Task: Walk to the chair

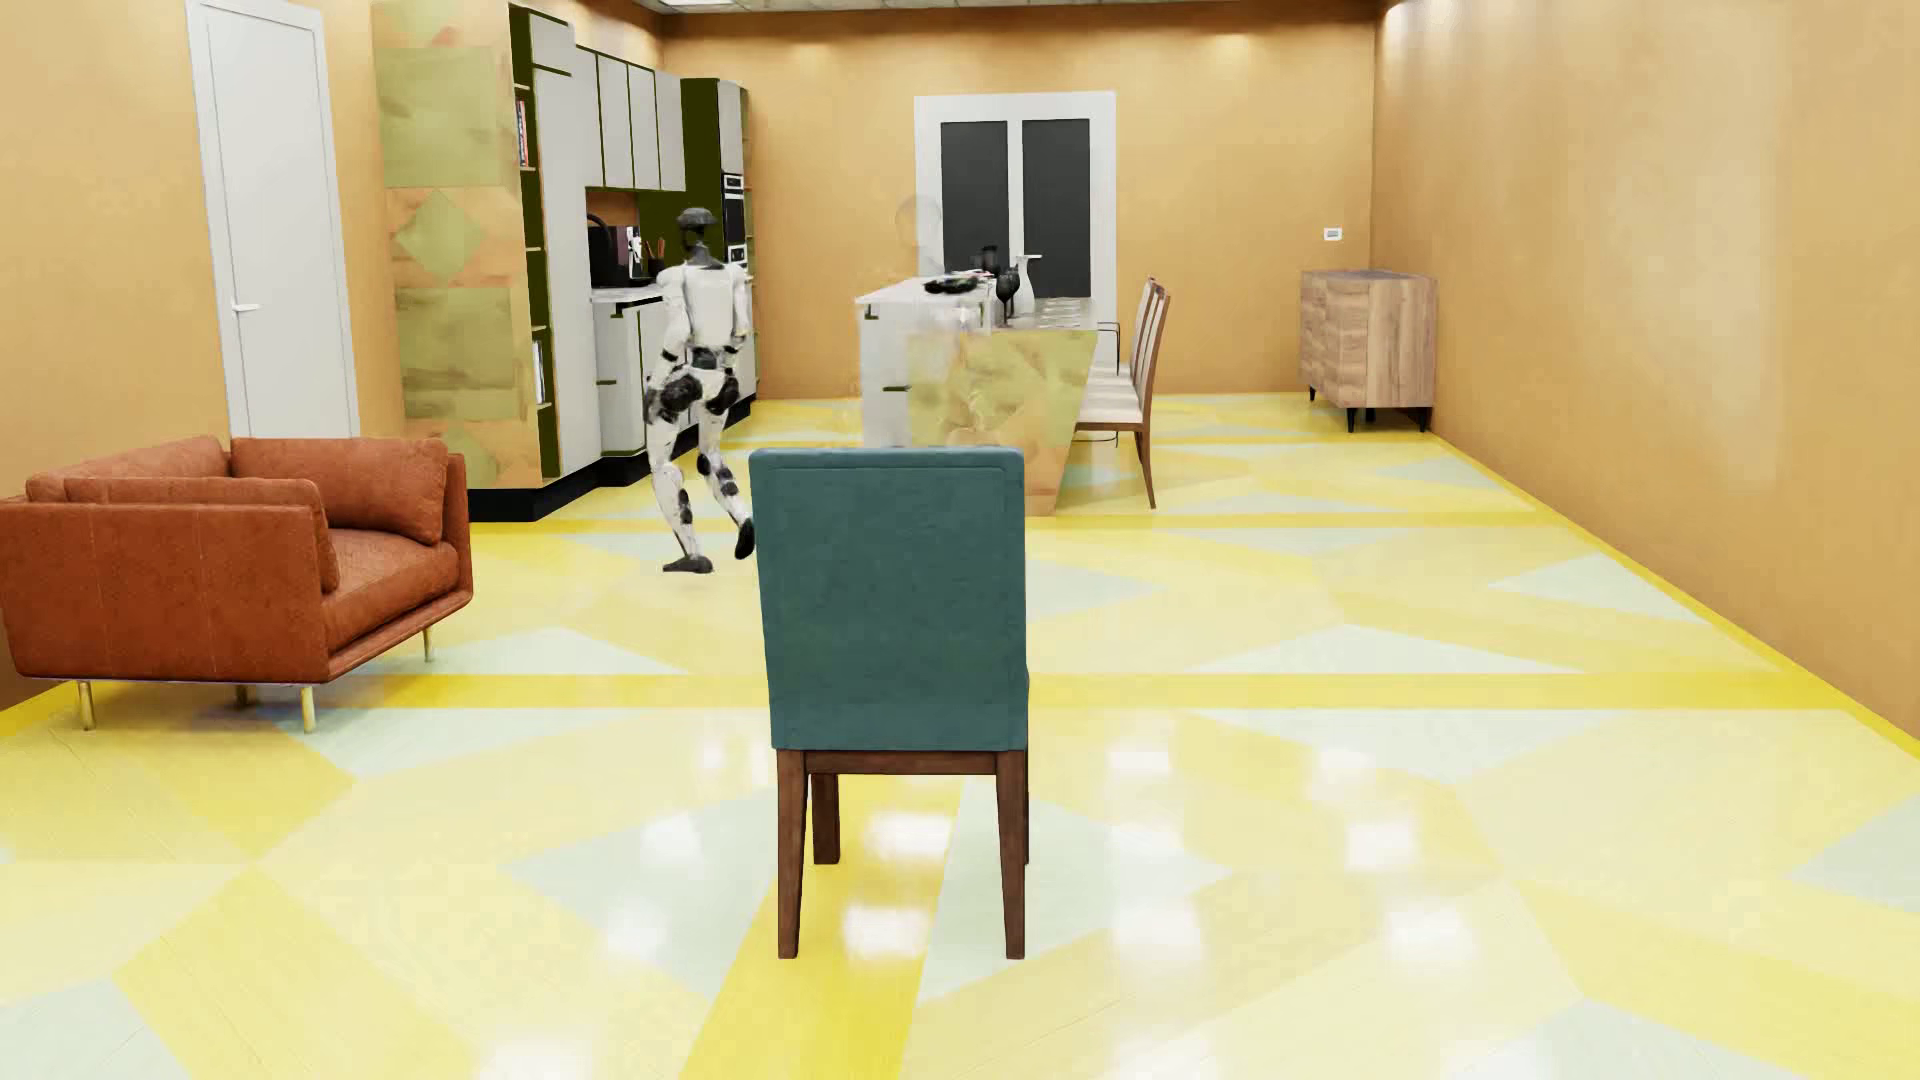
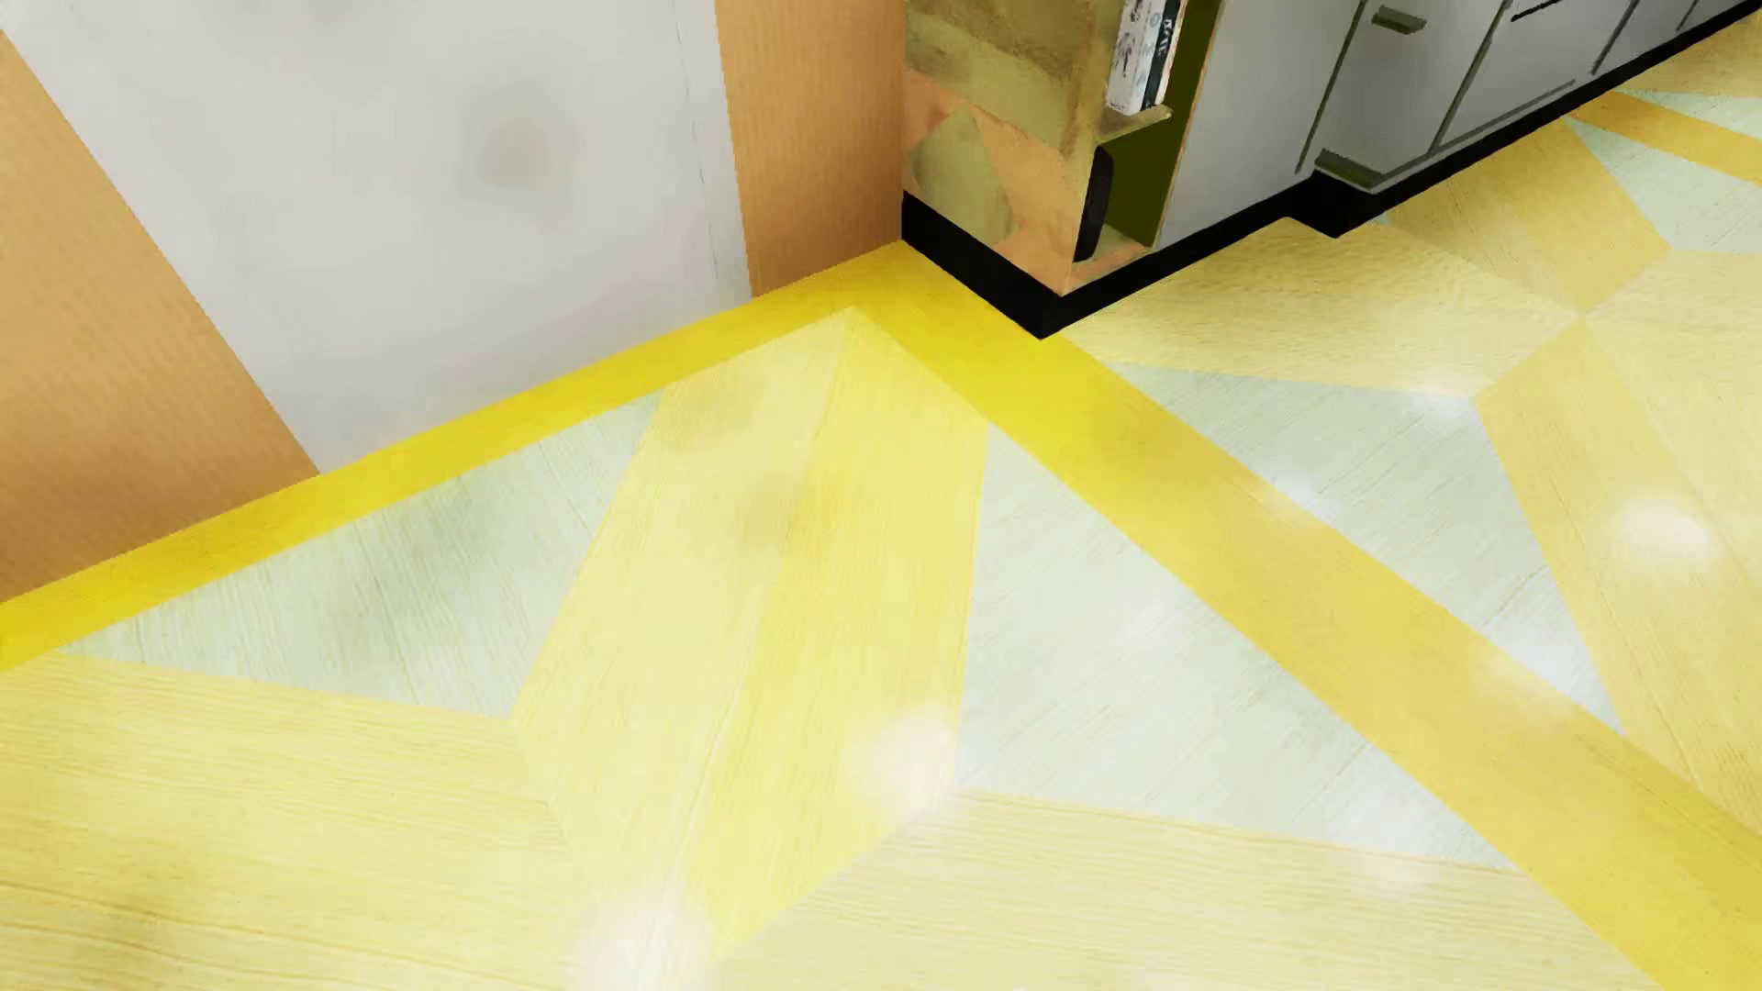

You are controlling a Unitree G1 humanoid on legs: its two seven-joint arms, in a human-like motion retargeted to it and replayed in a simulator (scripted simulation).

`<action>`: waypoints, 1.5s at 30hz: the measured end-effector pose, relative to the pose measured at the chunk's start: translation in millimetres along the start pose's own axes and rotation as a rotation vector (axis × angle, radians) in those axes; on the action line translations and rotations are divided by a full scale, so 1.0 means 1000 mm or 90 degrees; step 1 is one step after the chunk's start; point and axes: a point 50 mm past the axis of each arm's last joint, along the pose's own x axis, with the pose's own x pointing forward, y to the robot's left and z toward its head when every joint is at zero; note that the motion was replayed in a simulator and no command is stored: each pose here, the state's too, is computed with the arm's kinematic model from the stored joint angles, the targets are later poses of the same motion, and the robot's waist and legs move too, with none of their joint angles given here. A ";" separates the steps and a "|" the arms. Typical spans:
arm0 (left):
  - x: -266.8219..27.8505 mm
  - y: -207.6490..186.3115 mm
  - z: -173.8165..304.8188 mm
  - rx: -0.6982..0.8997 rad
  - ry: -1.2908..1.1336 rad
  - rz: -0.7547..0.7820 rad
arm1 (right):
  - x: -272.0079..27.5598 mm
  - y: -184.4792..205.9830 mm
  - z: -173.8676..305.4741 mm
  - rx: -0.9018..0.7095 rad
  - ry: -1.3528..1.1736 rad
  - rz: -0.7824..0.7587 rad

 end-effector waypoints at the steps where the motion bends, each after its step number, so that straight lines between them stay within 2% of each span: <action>1: 0.002 0.012 0.009 -0.006 -0.027 0.022 | -0.002 0.012 -0.018 0.031 0.036 0.038; 3: 0.003 0.038 0.026 -0.019 -0.093 0.081 | -0.006 0.029 -0.045 0.005 0.065 0.115; 6: -0.001 0.065 0.042 -0.058 -0.150 0.145 | -0.013 0.047 -0.071 -0.108 0.076 0.215; 8: -0.002 0.070 0.041 -0.076 -0.146 0.152 | -0.018 0.058 -0.075 -0.170 0.076 0.261; 10: 0.000 0.067 0.035 -0.045 -0.126 0.129 | -0.021 0.065 -0.066 -0.189 0.051 0.275; 13: 0.004 0.045 0.025 0.037 -0.065 0.092 | -0.011 0.048 -0.043 -0.168 0.040 0.177; 15: 0.002 0.026 0.013 0.024 -0.030 0.061 | 0.000 0.021 -0.016 -0.146 -0.006 0.099; 18: -0.004 0.012 -0.007 -0.007 0.003 0.049 | 0.011 -0.043 0.038 -0.118 -0.132 -0.020; 20: -0.002 0.014 -0.009 0.001 0.003 0.046 | 0.008 -0.091 0.060 -0.100 -0.194 -0.146; 23: 0.003 0.032 0.006 0.013 -0.033 0.076 | -0.001 -0.143 0.057 -0.022 -0.210 -0.280; 26: 0.001 0.050 0.034 0.010 -0.116 0.119 | 0.000 -0.154 0.024 0.023 -0.155 -0.294; 30: -0.008 0.061 0.059 0.030 -0.201 0.151 | 0.007 -0.120 -0.011 -0.085 -0.096 -0.211; 34: -0.015 0.056 0.088 0.129 -0.289 0.142 | 0.007 -0.066 -0.035 -0.170 -0.064 -0.074; 35: -0.017 0.052 0.099 0.158 -0.319 0.133 | 0.005 -0.057 -0.041 -0.165 -0.041 -0.064; 37: -0.023 0.045 0.115 0.207 -0.368 0.122 | -0.002 -0.030 -0.052 -0.090 0.012 -0.043; 39: -0.030 0.043 0.127 0.232 -0.412 0.121 | -0.013 0.005 -0.055 0.018 0.051 0.015; 41: -0.039 0.045 0.142 0.268 -0.468 0.125 | -0.028 0.039 -0.051 0.083 0.048 0.093; 45: -0.064 0.054 0.184 0.378 -0.601 0.166 | -0.057 0.086 -0.039 0.122 -0.011 0.228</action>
